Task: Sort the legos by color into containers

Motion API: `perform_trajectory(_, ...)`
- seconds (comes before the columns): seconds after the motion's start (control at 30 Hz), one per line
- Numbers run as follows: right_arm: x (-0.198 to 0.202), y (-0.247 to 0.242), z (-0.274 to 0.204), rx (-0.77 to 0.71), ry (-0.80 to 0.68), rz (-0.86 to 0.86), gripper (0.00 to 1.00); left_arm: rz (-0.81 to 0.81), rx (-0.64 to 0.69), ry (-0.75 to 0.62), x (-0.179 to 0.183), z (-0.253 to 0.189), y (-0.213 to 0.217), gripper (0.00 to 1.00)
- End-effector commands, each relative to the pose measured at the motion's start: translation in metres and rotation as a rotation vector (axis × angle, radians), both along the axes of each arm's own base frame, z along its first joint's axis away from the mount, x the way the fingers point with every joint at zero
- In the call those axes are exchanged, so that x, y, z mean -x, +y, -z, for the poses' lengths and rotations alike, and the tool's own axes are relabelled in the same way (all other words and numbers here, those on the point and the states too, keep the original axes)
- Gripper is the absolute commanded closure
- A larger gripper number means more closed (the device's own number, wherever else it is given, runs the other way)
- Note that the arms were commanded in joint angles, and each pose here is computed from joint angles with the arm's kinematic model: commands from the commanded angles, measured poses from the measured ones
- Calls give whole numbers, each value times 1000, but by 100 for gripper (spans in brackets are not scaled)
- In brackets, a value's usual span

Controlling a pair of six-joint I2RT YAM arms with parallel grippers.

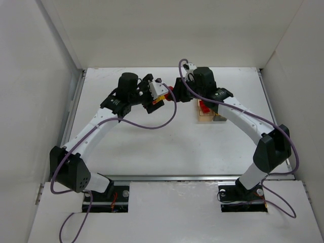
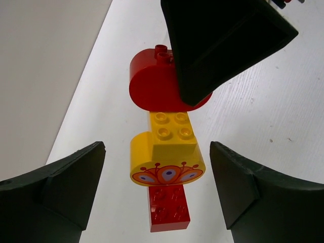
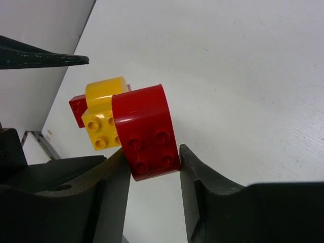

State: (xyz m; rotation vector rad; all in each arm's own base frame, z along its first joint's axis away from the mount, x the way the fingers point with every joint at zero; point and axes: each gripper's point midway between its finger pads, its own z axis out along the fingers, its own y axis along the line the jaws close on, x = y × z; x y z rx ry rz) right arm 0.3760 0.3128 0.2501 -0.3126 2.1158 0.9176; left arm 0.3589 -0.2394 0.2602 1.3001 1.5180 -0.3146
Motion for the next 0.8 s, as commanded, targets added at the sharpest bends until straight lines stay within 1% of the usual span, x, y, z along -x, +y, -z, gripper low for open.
perform_trajectory(0.0,-2,9,-51,-94,-110,-17,100,33,-14,-37,1,-2,-2,19)
perform_trajectory(0.07,2,13,-52,-97,-107,-35,100,28,4,-51,-4,-5,-5,26)
perform_trajectory(0.1,2,13,-52,-97,-107,-35,100,28,4,-51,-4,-5,-5,26)
perform_trajectory(0.17,4,15,-52,-101,-105,-46,100,24,11,-46,-7,-3,-7,30)
perform_trajectory(0.2,4,15,-52,-101,-105,-46,100,23,16,-55,-8,-5,-8,36)
perform_trajectory(0.27,5,16,-57,-110,-112,-56,100,29,25,-57,-7,-7,-12,40)
perform_trajectory(0.37,5,18,-53,-108,-102,-65,100,48,29,-44,-5,-4,-15,41)
perform_trajectory(0.47,4,18,-57,-113,-110,-65,100,45,29,-28,-4,-1,-15,48)
perform_trajectory(0.5,5,19,-57,-115,-108,-73,100,45,29,-28,-4,-1,-15,54)
perform_trajectory(0.53,5,19,-57,-115,-108,-73,100,48,21,-27,-3,3,-14,57)
perform_trajectory(0.6,5,19,-62,-120,-116,-74,100,49,21,-26,-3,3,-14,67)
perform_trajectory(0.63,5,19,-62,-120,-116,-74,100,39,17,-29,-5,3,-13,75)
perform_trajectory(0.73,7,19,-66,-130,-117,-71,100,31,9,-22,-5,5,-11,89)
perform_trajectory(0.77,3,13,-61,-124,-109,-57,100,20,0,-16,-5,7,-9,100)
